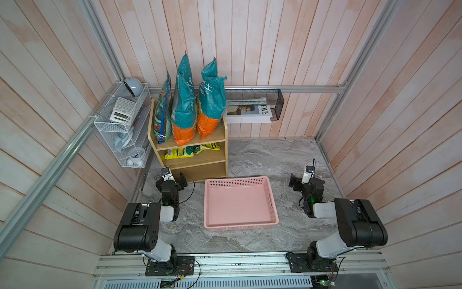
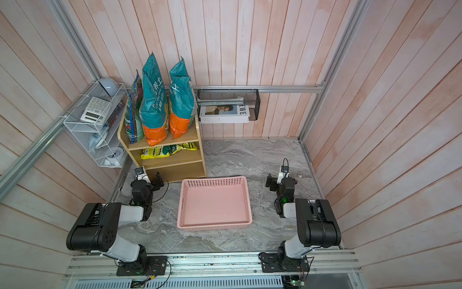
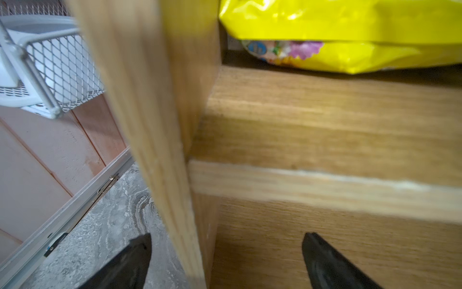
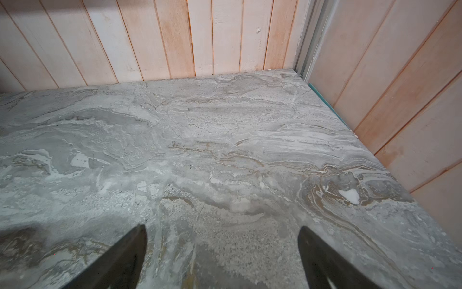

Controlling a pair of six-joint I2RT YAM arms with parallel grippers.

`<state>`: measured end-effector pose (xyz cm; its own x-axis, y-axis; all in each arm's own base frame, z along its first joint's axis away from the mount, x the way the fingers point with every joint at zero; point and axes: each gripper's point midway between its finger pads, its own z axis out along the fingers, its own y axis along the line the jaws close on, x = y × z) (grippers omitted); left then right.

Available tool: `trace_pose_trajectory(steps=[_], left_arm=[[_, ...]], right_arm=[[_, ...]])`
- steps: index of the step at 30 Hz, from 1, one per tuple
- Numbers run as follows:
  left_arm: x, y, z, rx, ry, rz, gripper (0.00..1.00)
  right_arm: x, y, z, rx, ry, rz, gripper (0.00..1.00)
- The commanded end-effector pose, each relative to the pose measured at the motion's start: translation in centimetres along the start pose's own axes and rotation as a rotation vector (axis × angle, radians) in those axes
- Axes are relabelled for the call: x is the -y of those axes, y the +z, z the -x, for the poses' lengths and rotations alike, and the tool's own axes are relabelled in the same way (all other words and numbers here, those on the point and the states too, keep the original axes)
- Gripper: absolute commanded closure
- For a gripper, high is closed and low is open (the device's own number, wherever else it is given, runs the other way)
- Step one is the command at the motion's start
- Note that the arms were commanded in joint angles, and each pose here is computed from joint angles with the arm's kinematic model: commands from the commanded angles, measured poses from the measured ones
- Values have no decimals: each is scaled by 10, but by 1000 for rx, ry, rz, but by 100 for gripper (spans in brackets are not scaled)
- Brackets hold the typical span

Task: Take down the fertilizer bag from the shelf
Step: Pick up the fertilizer bag from the shelf.

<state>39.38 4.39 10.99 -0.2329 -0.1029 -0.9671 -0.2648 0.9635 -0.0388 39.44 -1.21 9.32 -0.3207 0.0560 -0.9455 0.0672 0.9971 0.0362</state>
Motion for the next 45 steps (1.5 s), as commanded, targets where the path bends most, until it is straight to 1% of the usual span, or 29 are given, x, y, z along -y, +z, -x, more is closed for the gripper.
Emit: trace_pose_trajectory(steps=[1, 16, 18, 21, 23, 25, 28, 30, 32, 35, 39, 45], left_arm=[[2, 3, 3, 2, 4, -8, 0], [1, 3, 3, 4, 6, -4, 0], [-9, -3, 12, 23, -10, 63, 0], [-25, -24, 42, 34, -38, 155, 0], [-40, -39, 56, 103, -139, 217, 0], [-47, -51, 62, 155, -199, 236, 0], [-46, -58, 66, 135, -213, 221, 0], [-40, -59, 73, 130, -220, 189, 0], [-30, -61, 79, 143, -226, 127, 0], [-22, -68, 89, 185, -251, 59, 0], [-8, -77, 99, 220, -270, -40, 0], [12, -85, 111, 216, -244, -140, 0]], right_arm=[[-3, 2, 1, -2, -7, 12, 2], [-3, 1, 2, 5, -7, 8, 2], [-6, -5, 9, 32, -36, -14, 2], [-2, -14, 22, 25, -40, -54, 2], [2, -21, 32, 46, -34, -85, 2], [-1, -32, 44, 79, -54, -98, 2], [-29, -60, 74, 204, -106, -32, 2], [-37, -77, 91, 260, -77, 1, 2], [-41, -84, 96, 259, -51, 34, 2], [-51, -83, 99, 247, -48, 89, 2], [-62, -84, 103, 288, -21, 160, 2], [-64, -85, 107, 258, -11, 171, 2]])
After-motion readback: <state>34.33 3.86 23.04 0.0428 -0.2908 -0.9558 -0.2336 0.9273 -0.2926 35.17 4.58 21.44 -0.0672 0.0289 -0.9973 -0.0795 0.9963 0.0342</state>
